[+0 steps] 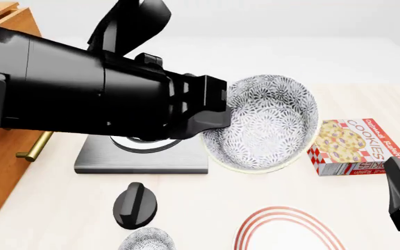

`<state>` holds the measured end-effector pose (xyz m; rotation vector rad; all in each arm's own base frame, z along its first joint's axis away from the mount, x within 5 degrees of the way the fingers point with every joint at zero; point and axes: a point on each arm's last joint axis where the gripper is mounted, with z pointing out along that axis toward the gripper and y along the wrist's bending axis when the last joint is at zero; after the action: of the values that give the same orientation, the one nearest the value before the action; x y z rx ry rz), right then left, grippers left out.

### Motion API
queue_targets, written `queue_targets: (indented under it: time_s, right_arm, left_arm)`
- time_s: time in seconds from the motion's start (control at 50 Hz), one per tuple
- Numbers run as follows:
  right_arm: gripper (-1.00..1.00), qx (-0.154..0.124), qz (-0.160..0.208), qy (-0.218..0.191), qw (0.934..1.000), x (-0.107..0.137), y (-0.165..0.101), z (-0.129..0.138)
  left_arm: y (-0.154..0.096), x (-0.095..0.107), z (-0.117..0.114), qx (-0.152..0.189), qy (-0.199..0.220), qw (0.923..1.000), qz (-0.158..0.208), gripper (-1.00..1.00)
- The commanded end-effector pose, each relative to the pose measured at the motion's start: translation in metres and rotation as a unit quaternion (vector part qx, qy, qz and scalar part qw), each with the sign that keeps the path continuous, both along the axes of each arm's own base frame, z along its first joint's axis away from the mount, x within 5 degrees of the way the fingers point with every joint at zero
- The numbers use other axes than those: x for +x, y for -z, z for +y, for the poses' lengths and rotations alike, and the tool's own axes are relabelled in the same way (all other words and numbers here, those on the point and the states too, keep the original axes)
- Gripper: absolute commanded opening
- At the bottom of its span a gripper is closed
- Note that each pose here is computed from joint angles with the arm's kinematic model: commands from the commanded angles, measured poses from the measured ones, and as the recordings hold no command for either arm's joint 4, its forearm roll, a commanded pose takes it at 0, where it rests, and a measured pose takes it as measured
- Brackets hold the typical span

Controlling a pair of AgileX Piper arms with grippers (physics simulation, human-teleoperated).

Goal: Pick the akita bowl on the wooden cabinet and place it on the plate.

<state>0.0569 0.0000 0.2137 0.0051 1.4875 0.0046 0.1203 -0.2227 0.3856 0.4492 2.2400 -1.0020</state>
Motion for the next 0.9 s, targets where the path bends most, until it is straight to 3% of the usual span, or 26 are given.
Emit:
queue_targets:
  time_s: [0.02,0.38,0.9]
  right_arm:
    - [1.00,0.000,0.000,0.000,1.0000,0.000,0.000,0.000]
    - [1.00,0.000,0.000,0.000,1.0000,0.000,0.000,0.000]
    - [1.00,0.000,0.000,0.000,1.0000,0.000,0.000,0.000]
  left_arm:
    - [0.006,-0.001,-0.008,0.009,0.007,0.9999,0.010,-1.00]
    - [0.030,0.009,-0.020,0.031,-0.008,0.9988,0.037,-1.00]
    - [0.057,0.007,-0.046,0.049,0.011,0.9974,0.053,-1.00]
